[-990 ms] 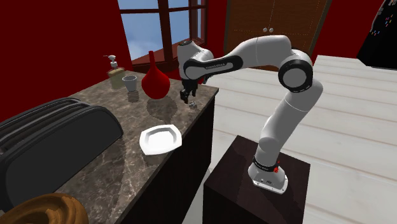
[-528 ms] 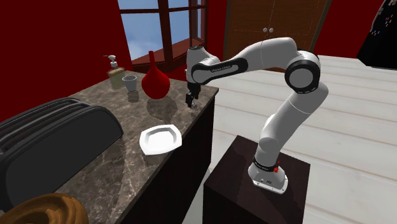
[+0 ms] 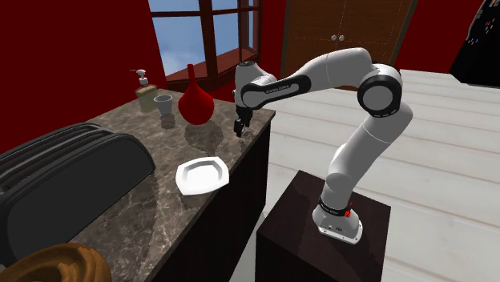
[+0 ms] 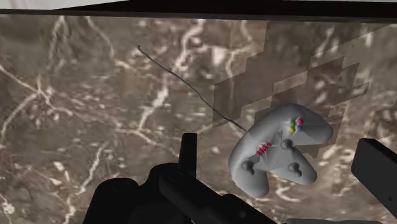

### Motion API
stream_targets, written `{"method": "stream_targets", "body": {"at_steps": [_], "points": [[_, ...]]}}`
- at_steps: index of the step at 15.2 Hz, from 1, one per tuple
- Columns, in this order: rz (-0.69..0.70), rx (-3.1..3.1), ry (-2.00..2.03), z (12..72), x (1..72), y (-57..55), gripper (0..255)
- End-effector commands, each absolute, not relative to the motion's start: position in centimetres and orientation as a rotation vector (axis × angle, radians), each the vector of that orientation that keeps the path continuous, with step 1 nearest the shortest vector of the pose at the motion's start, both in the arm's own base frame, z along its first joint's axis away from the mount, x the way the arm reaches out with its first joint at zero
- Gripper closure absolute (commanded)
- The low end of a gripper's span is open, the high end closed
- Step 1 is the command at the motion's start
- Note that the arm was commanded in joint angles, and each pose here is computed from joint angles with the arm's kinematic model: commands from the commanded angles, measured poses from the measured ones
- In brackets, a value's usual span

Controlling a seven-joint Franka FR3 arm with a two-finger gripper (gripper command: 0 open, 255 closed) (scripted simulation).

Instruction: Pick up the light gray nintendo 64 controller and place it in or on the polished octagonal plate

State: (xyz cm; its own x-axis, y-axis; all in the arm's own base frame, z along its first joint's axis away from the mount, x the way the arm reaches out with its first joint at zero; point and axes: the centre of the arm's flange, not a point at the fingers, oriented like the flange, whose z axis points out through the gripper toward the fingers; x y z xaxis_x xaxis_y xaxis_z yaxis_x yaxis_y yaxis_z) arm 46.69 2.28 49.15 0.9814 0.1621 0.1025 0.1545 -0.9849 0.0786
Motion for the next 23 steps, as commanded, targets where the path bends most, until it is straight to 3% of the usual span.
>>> {"method": "stream_targets", "body": {"at_steps": [1, 2, 11, 23], "points": [[0.167, 3.057, 0.245, 49.2, 46.7, 2.3, 0], [0.167, 3.057, 0.245, 49.2, 46.7, 2.3, 255], [0.167, 3.057, 0.245, 49.1, 46.7, 2.3, 255], [0.167, 3.057, 0.245, 55.5, 46.7, 2.3, 255]]}}
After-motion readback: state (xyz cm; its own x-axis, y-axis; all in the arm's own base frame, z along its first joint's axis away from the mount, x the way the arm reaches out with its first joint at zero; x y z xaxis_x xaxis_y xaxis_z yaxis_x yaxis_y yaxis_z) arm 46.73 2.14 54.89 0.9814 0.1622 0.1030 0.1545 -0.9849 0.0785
